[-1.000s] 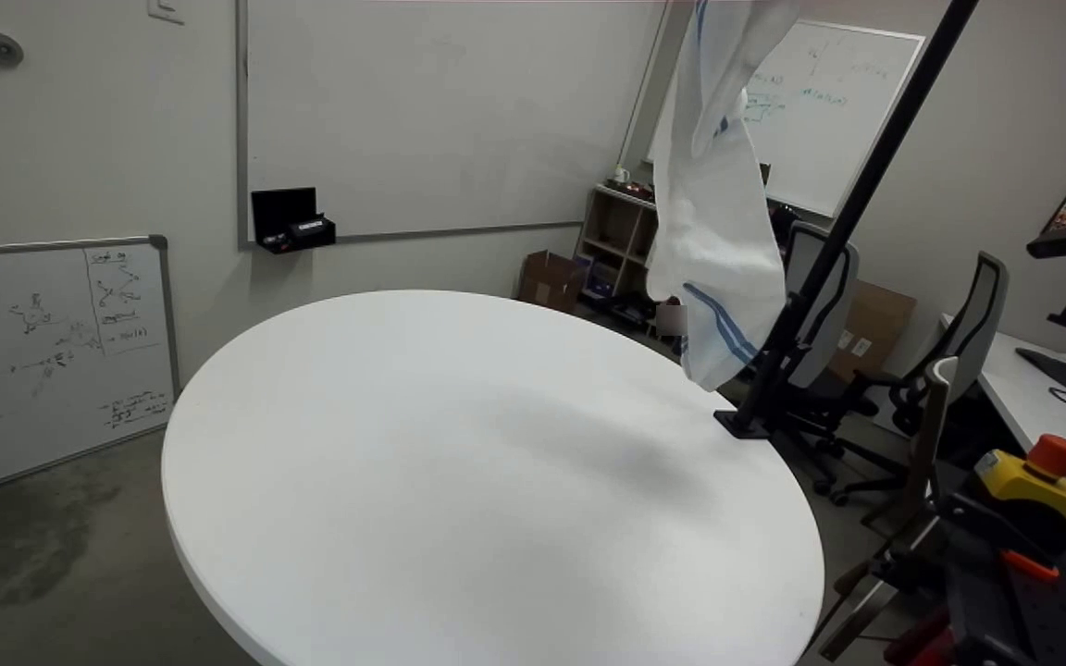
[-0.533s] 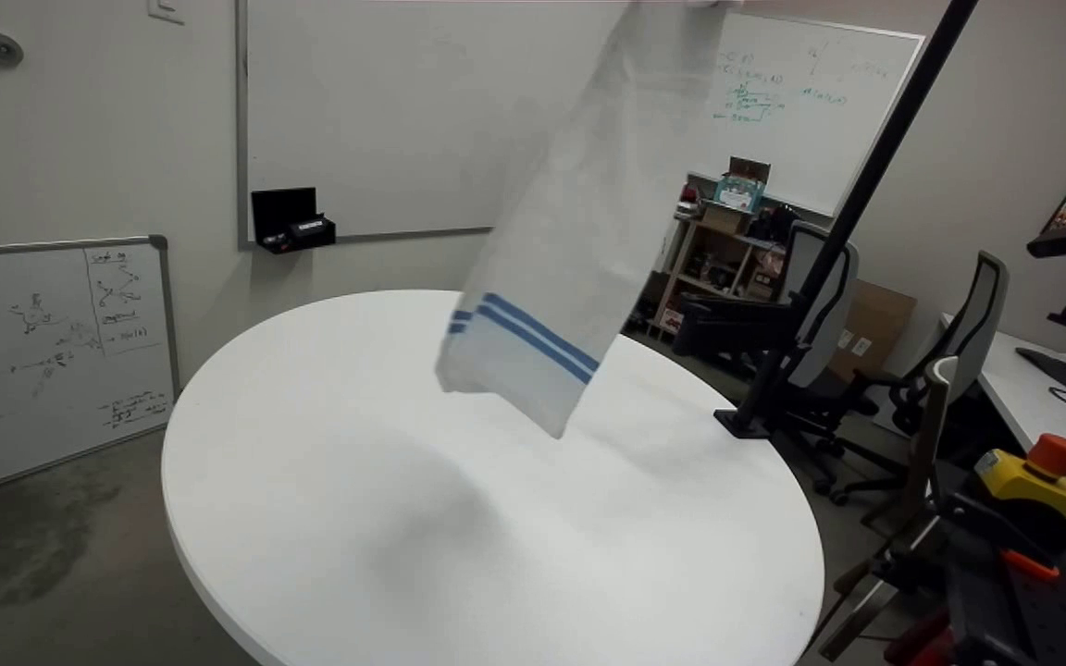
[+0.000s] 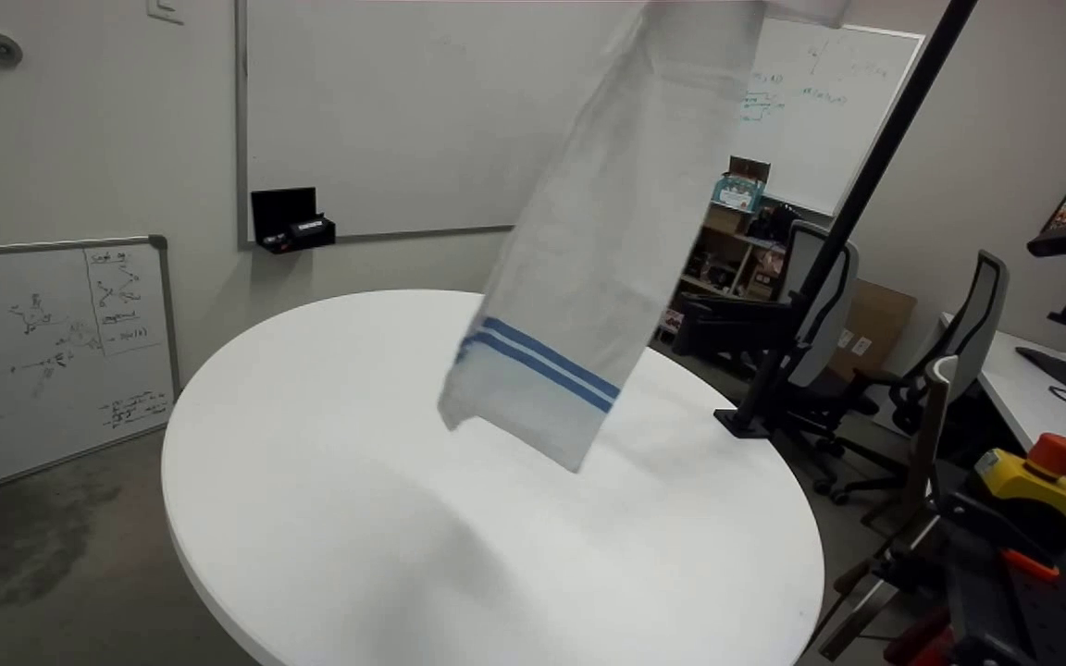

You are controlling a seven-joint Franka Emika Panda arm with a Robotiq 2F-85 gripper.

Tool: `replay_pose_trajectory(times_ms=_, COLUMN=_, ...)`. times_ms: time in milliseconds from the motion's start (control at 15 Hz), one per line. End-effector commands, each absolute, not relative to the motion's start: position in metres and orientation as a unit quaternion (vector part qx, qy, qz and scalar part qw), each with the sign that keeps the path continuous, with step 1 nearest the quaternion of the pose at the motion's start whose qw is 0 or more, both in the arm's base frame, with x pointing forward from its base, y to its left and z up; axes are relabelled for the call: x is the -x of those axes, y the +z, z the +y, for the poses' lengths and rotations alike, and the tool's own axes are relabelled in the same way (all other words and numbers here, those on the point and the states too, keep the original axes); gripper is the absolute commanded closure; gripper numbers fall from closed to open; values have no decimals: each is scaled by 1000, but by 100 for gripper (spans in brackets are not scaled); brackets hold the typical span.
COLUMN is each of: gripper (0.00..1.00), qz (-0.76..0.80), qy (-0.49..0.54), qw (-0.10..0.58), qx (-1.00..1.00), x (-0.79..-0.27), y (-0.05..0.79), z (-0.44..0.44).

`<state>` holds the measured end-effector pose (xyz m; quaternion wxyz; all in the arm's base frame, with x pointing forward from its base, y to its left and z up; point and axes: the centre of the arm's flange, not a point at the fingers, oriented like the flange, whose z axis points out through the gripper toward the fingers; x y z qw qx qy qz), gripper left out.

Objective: Put the white towel on the table

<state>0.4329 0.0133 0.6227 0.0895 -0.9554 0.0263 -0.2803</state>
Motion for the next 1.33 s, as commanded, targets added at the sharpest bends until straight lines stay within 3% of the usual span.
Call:
replay_pose_trajectory(times_ms=0, gripper=100, qz=19, qy=-251, qw=61, qx=966, x=-446, y=576, z=19)
replay_pose_trajectory(times_ms=733, gripper=100, qz=0, qy=-140, qw=-55, qx=989, x=-483, y=411, z=5)
replay_pose_trajectory(times_ms=1267, gripper=100, qz=-58, qy=-45, qw=-114, qx=991, x=-462, y=335, z=-2)
